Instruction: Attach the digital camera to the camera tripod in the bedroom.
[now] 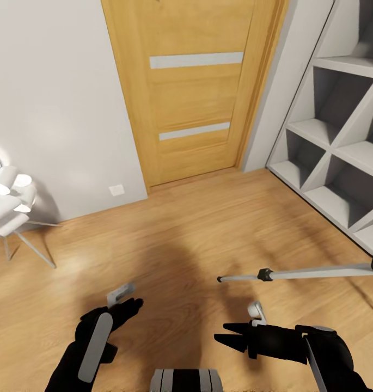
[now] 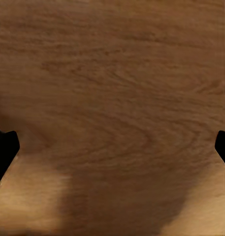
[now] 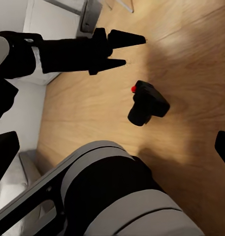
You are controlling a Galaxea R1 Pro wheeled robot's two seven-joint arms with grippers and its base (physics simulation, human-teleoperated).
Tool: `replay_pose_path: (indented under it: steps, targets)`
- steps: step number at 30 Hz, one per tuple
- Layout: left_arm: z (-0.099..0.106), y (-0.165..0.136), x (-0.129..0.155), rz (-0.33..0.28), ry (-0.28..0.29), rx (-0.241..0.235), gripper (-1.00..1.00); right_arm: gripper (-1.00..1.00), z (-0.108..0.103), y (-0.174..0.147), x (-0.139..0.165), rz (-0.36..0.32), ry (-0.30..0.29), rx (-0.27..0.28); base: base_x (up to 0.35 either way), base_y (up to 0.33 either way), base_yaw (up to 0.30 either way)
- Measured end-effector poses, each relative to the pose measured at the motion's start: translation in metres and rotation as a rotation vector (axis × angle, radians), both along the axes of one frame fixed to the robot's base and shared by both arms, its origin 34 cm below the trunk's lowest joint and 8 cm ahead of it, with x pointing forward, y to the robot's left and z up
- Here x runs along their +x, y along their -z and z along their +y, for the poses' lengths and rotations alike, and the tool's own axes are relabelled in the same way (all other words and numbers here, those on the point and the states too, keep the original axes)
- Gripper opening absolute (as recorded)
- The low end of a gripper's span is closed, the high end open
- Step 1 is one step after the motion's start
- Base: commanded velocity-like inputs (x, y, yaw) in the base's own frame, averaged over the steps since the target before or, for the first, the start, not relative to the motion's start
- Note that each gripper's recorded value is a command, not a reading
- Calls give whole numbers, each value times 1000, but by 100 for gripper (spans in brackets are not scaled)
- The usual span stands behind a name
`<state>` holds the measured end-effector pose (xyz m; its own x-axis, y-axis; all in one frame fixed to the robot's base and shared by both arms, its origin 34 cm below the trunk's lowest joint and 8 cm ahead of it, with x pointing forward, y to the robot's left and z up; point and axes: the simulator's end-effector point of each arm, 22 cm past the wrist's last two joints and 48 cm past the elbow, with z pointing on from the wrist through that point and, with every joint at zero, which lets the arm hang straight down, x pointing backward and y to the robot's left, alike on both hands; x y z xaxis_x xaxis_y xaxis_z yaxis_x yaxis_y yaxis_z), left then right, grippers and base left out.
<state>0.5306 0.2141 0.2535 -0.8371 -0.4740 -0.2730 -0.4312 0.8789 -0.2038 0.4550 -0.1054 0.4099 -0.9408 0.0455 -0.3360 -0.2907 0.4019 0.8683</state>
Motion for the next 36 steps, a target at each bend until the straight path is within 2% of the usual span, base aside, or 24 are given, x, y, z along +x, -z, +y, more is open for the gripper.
replay_pose_path:
  steps: [1,2,4,14,15,18,19,21,24,28,36]
  targets:
    - [5,1,0,4,-18,23,100,100,0,2,0,4,0,0,0,0,0]
    - [14,0,0,8,-56,67,100,100,0,3,-1,8,0,0,0,0,0]
    - [22,1,-2,16,-90,101,100,100,0,6,-1,16,0,0,0,0,0]
    - [47,6,-13,62,-281,186,100,100,0,23,-6,57,0,0,0,0,0]
    - [56,5,-16,67,-329,214,100,100,0,24,-6,61,-1,0,0,0,0]
    - [70,6,-23,81,-404,261,100,100,1,29,-8,74,-1,1,0,0,0]
    - [77,5,-27,88,-446,288,100,100,1,31,-8,78,-1,0,0,0,0]
    - [82,6,-32,98,-482,307,100,100,1,34,-9,86,-1,0,0,0,0]
    - [87,10,-38,114,-522,321,100,100,0,39,-10,99,-1,-1,0,0,0]
    - [88,17,-45,136,-545,320,100,100,0,45,-12,116,0,-1,0,0,0]
    - [87,32,-55,173,-558,318,100,100,0,57,-17,151,0,-1,0,0,0]
